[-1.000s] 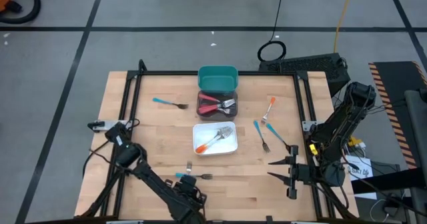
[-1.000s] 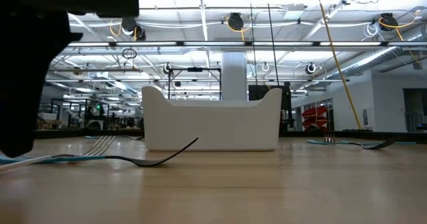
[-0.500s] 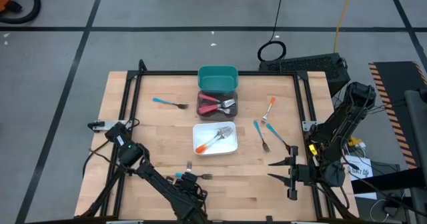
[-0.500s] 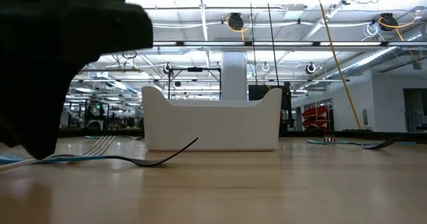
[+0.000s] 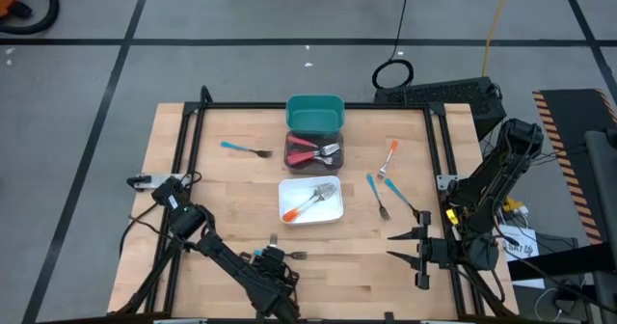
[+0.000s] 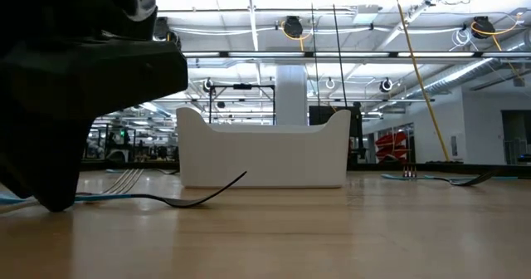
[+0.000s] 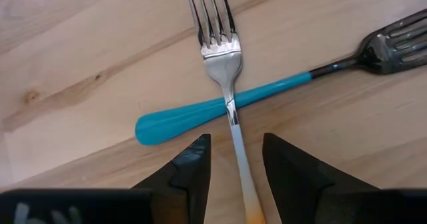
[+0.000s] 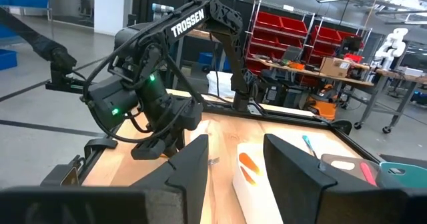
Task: Sort silverware by color (type)
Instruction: Put the bottom orange fork into the white bin
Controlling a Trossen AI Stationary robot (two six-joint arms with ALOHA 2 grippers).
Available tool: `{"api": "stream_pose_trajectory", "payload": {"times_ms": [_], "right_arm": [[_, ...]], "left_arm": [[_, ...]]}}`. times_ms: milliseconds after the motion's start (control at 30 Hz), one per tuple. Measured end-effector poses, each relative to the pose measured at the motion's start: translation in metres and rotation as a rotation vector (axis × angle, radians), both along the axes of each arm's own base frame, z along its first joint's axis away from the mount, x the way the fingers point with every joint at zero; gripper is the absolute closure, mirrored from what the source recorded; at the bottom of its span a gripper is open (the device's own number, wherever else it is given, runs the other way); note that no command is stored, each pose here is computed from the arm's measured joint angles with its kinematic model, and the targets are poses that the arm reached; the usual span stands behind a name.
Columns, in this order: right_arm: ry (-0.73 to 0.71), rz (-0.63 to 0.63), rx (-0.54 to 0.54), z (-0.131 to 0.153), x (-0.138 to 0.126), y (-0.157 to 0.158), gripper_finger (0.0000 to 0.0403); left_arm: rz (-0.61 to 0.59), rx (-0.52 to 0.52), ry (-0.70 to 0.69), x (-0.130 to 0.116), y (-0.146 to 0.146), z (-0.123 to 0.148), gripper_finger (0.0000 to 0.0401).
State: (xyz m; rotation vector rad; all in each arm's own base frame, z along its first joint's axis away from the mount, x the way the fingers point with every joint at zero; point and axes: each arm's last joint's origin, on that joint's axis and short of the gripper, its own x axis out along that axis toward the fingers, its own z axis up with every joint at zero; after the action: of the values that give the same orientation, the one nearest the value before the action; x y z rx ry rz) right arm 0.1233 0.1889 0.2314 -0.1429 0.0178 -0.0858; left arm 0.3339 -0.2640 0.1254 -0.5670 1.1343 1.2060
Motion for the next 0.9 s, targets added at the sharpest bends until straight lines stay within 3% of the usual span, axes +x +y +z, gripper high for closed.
{"api": "stream_pose_trajectory", "payload": {"times_ms": [133, 333, 533, 733, 900], "right_arm": [[0.000, 0.000, -0.001, 0.000, 0.000, 0.000, 0.0262], [0.000, 0.000, -0.003, 0.000, 0.000, 0.000, 0.0262], [0.001, 0.000, -0.012, 0.000, 0.000, 0.000, 0.0262], [-0.004, -0.003, -0.038, 0.002, 0.000, 0.000, 0.0262], [-0.022, -0.010, -0.051, 0.006, 0.000, 0.000, 0.0262]], "left_arm": [[0.002, -0.009, -0.004, 0.001, 0.000, -0.001, 0.0297], [-0.021, -0.022, 0.008, 0.005, 0.003, -0.002, 0.0388], [-0.046, -0.024, 0.035, 0.007, 0.004, 0.002, 0.0397], [-0.061, -0.011, 0.051, 0.009, -0.003, 0.026, 0.0399], [-0.185, -0.006, 0.006, 0.012, -0.012, 0.052, 0.0400]]}}
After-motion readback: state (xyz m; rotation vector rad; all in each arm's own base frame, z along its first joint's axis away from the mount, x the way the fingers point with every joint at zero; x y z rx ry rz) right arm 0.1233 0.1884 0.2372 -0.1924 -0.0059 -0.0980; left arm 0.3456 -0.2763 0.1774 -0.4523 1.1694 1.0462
